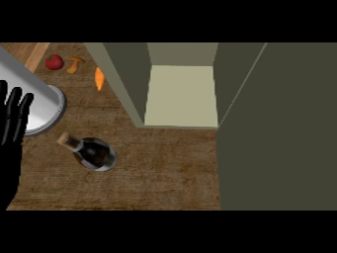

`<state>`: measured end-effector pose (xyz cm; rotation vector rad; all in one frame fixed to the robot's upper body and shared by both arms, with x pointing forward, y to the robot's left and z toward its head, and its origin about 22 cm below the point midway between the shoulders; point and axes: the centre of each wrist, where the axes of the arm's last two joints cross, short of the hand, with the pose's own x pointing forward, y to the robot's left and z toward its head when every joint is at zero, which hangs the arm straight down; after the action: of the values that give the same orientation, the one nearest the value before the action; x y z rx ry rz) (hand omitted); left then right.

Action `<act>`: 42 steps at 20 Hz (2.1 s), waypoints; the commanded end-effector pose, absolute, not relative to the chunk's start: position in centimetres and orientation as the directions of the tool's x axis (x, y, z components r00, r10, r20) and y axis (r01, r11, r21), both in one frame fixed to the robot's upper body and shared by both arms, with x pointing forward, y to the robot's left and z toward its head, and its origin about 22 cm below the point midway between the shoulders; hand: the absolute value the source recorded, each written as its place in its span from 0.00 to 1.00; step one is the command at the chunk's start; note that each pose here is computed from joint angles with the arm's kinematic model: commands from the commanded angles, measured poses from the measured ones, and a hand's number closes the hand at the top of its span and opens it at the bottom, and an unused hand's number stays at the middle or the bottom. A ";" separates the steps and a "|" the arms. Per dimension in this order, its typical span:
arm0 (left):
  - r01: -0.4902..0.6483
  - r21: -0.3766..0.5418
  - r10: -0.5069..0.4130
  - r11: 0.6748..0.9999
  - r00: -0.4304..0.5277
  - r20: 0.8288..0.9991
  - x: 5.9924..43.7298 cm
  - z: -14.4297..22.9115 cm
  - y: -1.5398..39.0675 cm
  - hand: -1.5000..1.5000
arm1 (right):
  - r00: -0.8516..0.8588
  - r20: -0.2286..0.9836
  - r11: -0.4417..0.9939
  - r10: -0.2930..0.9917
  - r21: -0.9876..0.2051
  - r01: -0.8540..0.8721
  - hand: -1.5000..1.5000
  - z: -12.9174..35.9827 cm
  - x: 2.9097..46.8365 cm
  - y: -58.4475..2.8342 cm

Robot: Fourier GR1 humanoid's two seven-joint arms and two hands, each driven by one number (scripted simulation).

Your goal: Pick up the wine, place it into the cabinet and close the cabinet

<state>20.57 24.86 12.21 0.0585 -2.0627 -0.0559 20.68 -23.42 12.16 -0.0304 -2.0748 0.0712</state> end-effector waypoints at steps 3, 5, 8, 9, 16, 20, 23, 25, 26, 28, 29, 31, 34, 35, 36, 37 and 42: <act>0.008 0.114 -0.095 0.993 -0.498 0.862 22.4 11.9 26.7 0.00 | -0.496 0.867 0.997 0.044 -0.069 -0.031 0.00 11.9 20.1 -24.3; 0.021 0.145 -0.111 0.989 -0.534 0.838 25.5 13.3 25.1 0.00 | -0.530 0.846 0.996 0.067 -0.092 -0.021 0.00 12.6 18.1 -24.3; 0.156 -0.184 0.227 0.970 -0.328 0.917 25.2 10.8 23.3 0.00 | -0.369 0.928 0.956 -0.049 -0.063 -0.287 0.00 12.0 18.4 -23.3; 0.165 -0.188 0.232 0.968 -0.309 0.922 25.1 11.2 23.9 0.00 | -0.357 0.932 0.955 -0.062 -0.048 -0.291 0.00 11.9 17.6 -23.3; 0.163 -0.224 0.263 0.961 -0.278 0.924 26.2 13.6 21.8 0.00 | -0.343 0.936 0.948 -0.079 -0.036 -0.316 0.00 14.8 16.1 -25.1; 0.163 -0.229 0.267 0.960 -0.274 0.924 26.7 12.3 23.2 0.00 | -0.338 0.940 0.945 -0.055 -0.061 -0.321 0.00 13.6 14.8 -25.5; 0.158 -0.224 0.262 0.962 -0.291 0.920 25.2 13.9 21.3 0.00 | -0.341 0.937 0.949 -0.075 -0.038 -0.313 0.00 16.0 15.1 -24.3; 0.160 -0.213 0.253 0.964 -0.295 0.922 25.6 12.4 21.1 0.00 | -0.349 0.934 0.960 -0.074 -0.028 -0.278 0.00 16.0 14.8 -25.2; 0.157 -0.237 0.273 0.959 -0.277 0.921 24.5 14.0 21.8 0.00 | -0.327 0.941 0.950 -0.084 -0.023 -0.310 0.00 15.5 15.0 -26.0; 0.150 -0.228 0.262 0.962 -0.286 0.922 23.1 13.5 20.2 0.00 | -0.341 0.937 0.955 -0.073 -0.033 -0.295 0.00 16.2 15.1 -23.8; 0.151 -0.211 0.247 0.966 -0.290 0.925 25.2 13.7 21.3 0.00 | -0.341 0.937 0.951 -0.077 -0.034 -0.308 0.00 16.3 15.9 -25.9; 0.167 -0.206 0.246 0.964 -0.272 0.930 24.0 14.4 21.3 0.00 | -0.331 0.942 0.952 -0.061 -0.045 -0.303 0.00 15.7 15.3 -25.7; 0.152 -0.212 0.248 0.965 -0.279 0.928 23.9 16.4 21.8 0.00 | -0.339 0.937 0.953 -0.084 -0.024 -0.301 0.00 17.2 15.6 -25.4; 0.148 -0.215 0.250 0.965 -0.286 0.925 23.5 12.7 22.0 0.00 | -0.335 0.939 0.955 -0.078 -0.026 -0.296 0.00 17.4 16.6 -26.1; 0.127 -0.211 0.239 0.969 -0.284 0.929 23.9 14.9 21.1 0.00 | -0.331 0.941 0.949 -0.070 -0.039 -0.313 0.00 17.7 14.3 -25.3; 0.126 -0.218 0.246 0.968 -0.280 0.928 24.6 14.5 21.1 0.00 | -0.340 0.939 0.950 -0.059 -0.051 -0.308 0.00 17.9 14.5 -25.4; 0.088 -0.182 0.200 0.979 -0.274 0.941 21.9 12.5 23.3 0.00 | -0.319 0.945 0.947 -0.077 -0.031 -0.321 0.00 16.4 15.6 -25.4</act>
<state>23.16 21.78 13.33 -0.2539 -1.8500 0.1065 15.87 -25.52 16.10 0.2618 -1.8903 0.2540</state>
